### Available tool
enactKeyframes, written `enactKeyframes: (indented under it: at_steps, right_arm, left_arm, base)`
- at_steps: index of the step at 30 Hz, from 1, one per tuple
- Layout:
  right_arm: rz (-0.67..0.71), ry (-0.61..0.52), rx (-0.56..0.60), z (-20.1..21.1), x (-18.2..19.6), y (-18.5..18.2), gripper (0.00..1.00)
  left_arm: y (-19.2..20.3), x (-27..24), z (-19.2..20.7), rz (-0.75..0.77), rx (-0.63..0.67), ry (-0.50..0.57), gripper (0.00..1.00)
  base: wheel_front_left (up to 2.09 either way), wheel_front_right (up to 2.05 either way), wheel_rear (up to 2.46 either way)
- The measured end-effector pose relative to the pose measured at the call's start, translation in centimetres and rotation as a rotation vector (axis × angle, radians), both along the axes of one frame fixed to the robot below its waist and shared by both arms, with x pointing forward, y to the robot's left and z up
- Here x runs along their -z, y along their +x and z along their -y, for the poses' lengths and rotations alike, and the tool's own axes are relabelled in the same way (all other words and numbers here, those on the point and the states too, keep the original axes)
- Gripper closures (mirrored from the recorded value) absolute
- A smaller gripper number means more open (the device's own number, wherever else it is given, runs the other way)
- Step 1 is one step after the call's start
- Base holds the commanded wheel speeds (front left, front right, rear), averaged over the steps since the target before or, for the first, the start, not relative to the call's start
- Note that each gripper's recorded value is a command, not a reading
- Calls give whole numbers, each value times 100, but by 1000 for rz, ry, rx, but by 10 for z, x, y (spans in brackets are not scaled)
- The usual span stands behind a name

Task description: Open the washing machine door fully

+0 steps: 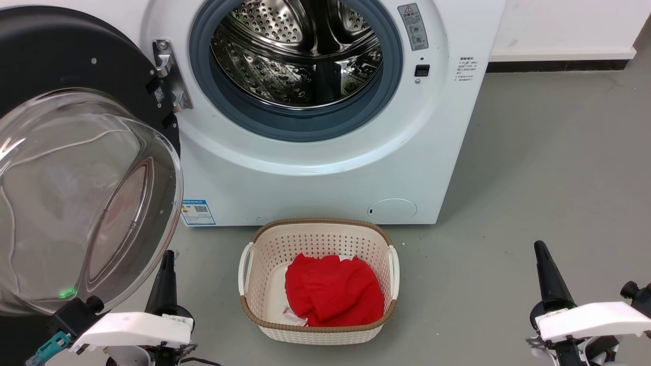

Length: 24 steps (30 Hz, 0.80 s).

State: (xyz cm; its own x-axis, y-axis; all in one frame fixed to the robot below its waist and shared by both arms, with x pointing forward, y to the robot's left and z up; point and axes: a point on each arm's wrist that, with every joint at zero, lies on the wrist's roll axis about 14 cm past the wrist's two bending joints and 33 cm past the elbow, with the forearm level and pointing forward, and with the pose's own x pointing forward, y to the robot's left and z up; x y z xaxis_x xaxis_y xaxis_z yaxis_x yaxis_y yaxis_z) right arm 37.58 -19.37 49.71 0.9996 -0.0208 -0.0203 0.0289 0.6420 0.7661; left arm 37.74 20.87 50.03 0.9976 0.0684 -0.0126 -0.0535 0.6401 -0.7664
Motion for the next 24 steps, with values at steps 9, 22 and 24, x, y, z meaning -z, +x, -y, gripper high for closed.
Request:
enactKeyframes:
  at_steps: [9,22,24]
  right_arm:
    - [-9,109,2,1,2,1,100]
    - [-10,279,7,3,1,4,100]
    - [-13,297,6,3,1,4,100]
  left_arm:
    - [2,0,1,1,3,-107,100]
    - [4,2,3,-5,15,-276,100]
    - [4,2,3,-5,16,-298,100]
  base:
    - [0,0,0]
    - [0,0,0]
    - [0,0,0]
